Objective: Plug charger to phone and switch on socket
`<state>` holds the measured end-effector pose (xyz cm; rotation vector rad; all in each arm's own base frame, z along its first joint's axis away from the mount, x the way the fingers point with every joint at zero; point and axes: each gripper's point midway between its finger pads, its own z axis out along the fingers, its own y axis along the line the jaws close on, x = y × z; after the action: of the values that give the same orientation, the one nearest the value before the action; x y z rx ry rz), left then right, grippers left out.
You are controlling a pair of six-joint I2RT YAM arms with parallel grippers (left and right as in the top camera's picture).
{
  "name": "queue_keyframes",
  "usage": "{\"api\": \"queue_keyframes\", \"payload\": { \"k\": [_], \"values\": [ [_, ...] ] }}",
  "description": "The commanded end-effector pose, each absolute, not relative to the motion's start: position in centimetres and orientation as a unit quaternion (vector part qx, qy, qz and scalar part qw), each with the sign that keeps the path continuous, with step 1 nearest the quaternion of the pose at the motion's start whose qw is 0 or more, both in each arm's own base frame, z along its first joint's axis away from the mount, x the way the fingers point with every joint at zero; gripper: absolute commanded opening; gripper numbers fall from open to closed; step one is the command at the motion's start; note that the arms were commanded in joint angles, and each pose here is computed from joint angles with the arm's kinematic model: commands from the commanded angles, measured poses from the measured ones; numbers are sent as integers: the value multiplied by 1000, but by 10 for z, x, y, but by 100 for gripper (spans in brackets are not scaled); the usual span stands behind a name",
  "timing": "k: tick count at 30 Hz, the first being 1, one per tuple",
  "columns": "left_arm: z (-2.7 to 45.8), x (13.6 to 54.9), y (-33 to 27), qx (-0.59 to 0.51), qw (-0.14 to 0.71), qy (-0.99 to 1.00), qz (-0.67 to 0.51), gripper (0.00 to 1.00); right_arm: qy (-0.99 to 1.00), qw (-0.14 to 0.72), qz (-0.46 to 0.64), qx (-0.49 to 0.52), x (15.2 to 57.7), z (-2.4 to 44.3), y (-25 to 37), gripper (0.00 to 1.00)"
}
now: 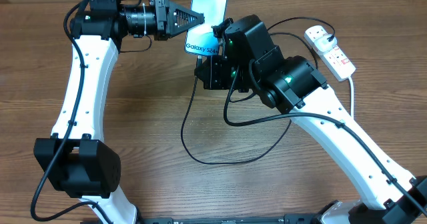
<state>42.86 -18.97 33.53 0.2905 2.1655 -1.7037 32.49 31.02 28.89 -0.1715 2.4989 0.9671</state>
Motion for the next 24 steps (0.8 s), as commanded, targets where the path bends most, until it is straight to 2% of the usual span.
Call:
{"api": "queue_keyframes", "payload": {
  "k": [1, 24],
  "values": [
    [346, 421, -192, 131, 188, 751, -619, 4, 906, 239, 344, -55, 332, 291, 308, 4],
    [345, 420, -192, 133, 188, 751, -618, 4, 907, 259, 333, -18, 343, 293, 302, 4]
  ]
}}
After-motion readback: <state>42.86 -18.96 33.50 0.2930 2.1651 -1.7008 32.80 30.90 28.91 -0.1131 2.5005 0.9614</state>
